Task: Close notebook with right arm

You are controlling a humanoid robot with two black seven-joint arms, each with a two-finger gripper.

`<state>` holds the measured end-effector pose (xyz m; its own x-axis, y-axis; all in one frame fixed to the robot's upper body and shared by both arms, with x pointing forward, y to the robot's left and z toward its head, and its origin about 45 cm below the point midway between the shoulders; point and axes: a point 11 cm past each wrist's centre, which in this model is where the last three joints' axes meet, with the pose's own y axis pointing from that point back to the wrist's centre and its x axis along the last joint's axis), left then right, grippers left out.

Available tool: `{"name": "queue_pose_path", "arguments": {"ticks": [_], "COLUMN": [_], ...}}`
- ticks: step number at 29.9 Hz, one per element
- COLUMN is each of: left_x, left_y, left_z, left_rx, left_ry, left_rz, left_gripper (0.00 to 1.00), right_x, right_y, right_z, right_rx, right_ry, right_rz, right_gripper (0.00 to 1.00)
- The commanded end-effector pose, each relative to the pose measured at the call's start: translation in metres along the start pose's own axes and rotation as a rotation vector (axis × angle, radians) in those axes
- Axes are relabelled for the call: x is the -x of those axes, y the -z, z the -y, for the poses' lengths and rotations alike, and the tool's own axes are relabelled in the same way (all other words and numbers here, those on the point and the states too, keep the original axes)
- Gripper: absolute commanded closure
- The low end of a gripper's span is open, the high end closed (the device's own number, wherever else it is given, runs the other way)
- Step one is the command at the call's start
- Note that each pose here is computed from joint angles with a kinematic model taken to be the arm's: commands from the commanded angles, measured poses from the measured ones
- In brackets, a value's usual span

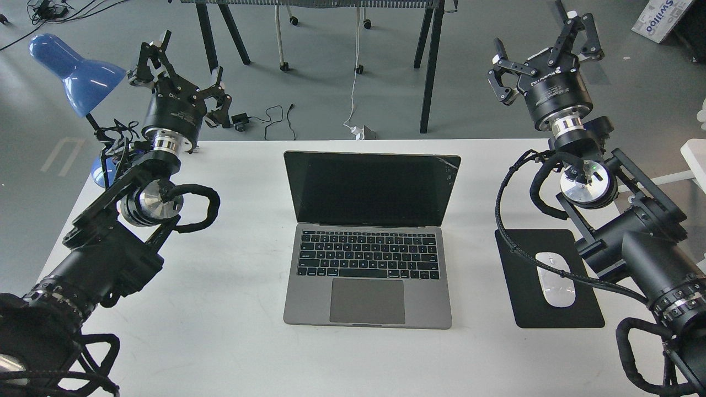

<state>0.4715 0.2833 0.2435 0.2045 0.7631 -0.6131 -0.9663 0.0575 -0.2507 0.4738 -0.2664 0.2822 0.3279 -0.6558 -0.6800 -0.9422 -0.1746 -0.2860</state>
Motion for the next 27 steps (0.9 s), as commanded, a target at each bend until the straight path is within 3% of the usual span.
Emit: {"name": "queue_pose_path", "arguments": {"ticks": [1,18,27], "left_x": [0.001,0.001,0.0], "left_y": [0.002,0.001,0.001], "left_z": [0.0,0.0,0.0], "left_rx": [-0.001,-0.001,0.0], "left_ry": [-0.007,-0.002,-0.001], "left_rz": [0.001,-0.003,-0.003], "left_gripper": [0.0,0.0,0.0], "right_x": [0.0,0.001,0.026], "right_y": [0.0,-0.002,-0.042], "right_z": [0.0,0.0,0.019], "right_rx": [0.0,0.015,0.25], "right_ry": [0.0,0.006,0.075], "right_rz": [0.0,-0.018,-0.307], "right_gripper": [0.0,0.0,0.0]}}
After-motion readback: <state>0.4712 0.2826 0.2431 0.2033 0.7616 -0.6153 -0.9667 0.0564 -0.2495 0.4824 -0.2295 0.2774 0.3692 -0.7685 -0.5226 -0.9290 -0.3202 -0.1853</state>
